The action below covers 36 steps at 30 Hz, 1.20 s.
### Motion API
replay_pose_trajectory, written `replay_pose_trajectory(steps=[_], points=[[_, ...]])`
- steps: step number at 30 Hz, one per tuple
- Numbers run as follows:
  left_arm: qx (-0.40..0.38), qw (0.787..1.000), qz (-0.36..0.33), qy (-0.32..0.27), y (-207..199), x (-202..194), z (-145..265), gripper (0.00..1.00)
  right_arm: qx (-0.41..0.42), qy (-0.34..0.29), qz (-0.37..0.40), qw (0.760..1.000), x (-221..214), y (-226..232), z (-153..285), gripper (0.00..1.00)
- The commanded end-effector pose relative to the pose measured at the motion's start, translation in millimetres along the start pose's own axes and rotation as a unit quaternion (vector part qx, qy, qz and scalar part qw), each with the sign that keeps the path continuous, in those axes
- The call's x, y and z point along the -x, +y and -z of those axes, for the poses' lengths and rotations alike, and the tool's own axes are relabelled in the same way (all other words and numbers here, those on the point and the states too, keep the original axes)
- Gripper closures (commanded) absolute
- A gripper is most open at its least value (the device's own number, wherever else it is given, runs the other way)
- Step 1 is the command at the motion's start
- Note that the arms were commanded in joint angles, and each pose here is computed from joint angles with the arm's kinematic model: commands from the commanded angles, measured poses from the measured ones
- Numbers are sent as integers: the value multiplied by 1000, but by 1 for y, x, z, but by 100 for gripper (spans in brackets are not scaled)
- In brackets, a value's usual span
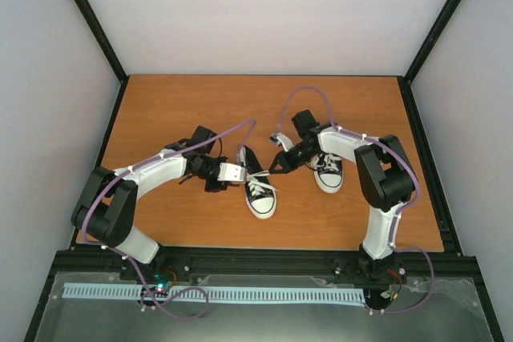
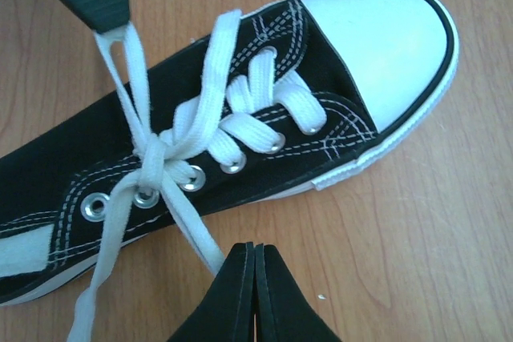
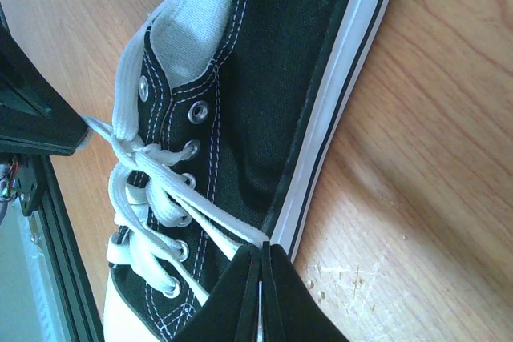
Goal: Tie the shoes
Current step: Tie the shoelace on the shoe.
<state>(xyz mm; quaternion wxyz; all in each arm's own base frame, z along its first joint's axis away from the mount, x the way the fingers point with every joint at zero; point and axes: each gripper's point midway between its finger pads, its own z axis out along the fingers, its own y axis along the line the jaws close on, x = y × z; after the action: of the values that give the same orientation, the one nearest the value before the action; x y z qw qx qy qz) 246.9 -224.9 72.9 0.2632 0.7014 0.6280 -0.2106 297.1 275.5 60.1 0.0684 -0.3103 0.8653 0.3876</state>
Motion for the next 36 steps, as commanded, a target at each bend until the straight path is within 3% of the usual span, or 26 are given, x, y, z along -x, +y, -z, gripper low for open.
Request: replay_pose_trajectory(steps=[1,12,16,22,28,32,36], points=[[-33,999,-15,29,-24,-21,1,99,-36,-6,-12,999,-3,-18,12,97],[-19,998,-38,36,-19,-27,-4,99,-36,0,-25,999,-10,-25,6,97],[-8,999,-34,21,-9,-16,0,99,15,-27,1,1000,5,-3,11,96],[-2,999,-34,19,-5,-13,1,99,69,-63,32,995,33,27,9,64],[-26,1000,-8,13,-18,-4,14,62,92,-64,40,993,51,38,-2,50],[-31,999,4,14,-32,-8,16,54,96,-53,42,993,52,38,-10,44],[9,999,53,2,-14,-5,10,47,95,-30,32,994,49,32,-26,38]])
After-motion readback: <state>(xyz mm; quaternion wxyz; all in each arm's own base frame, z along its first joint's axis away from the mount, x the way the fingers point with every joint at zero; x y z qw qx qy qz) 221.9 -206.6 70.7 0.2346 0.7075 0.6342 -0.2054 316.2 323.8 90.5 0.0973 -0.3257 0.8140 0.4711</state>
